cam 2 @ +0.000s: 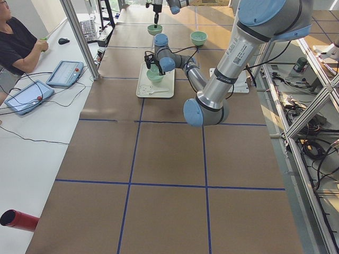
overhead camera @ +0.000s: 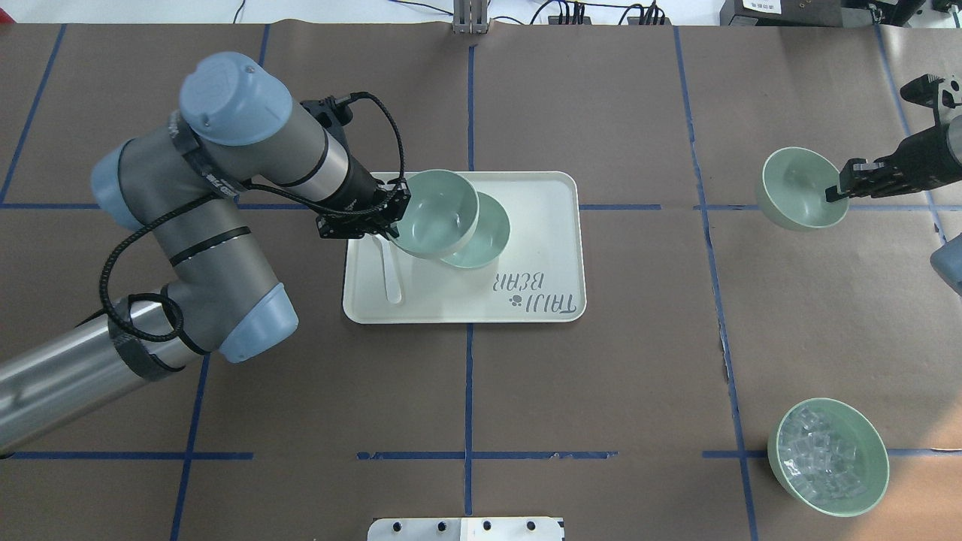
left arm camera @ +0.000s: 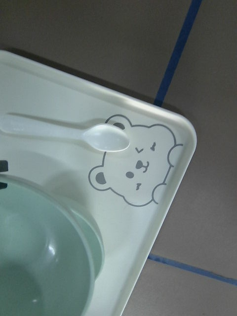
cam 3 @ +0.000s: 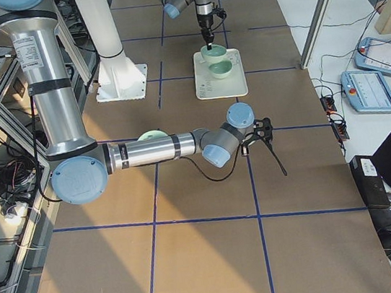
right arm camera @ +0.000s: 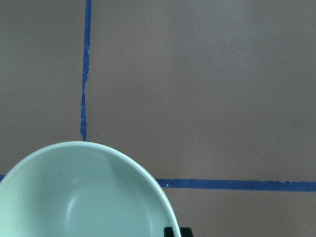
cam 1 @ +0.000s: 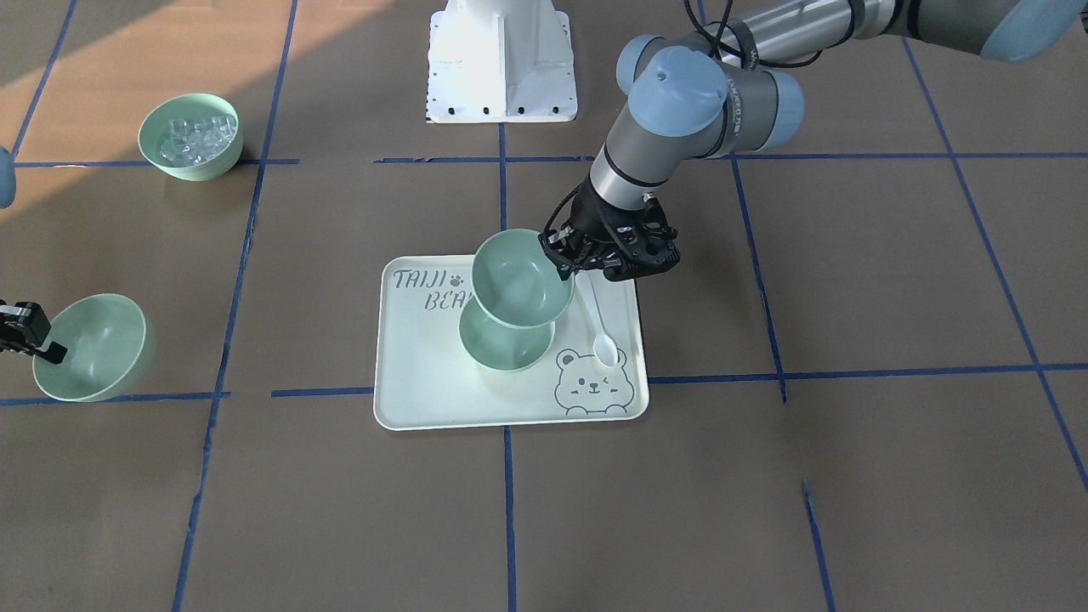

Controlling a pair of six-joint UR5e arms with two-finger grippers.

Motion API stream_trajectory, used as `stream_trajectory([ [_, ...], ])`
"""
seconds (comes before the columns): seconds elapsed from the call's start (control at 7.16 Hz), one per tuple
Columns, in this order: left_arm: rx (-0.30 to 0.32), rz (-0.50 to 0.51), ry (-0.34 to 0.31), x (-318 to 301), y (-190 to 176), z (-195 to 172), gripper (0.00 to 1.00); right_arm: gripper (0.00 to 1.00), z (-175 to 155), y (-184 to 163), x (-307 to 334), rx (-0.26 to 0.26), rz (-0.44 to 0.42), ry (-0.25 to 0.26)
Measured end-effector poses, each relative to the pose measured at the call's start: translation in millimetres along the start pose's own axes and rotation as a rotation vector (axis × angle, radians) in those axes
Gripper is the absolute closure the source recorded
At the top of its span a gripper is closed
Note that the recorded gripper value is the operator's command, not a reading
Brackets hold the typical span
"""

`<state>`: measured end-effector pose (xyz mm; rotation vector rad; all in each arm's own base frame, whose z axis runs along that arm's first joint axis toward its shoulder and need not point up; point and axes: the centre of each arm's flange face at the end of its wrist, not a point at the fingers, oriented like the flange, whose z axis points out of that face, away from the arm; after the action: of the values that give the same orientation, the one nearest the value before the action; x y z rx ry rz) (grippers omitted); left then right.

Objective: Stack green bowls together

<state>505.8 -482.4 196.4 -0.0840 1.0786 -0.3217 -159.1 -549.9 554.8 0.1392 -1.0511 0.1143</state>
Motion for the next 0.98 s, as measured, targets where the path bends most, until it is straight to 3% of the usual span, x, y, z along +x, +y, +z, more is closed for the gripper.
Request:
stream_trajectory([
  [0.98, 0.060, 0.007, 0.042, 0.4, -18.2, 28.0, 1.00, 1.00, -5.7, -1.6, -2.4, 0.001, -0.002, -0.012],
])
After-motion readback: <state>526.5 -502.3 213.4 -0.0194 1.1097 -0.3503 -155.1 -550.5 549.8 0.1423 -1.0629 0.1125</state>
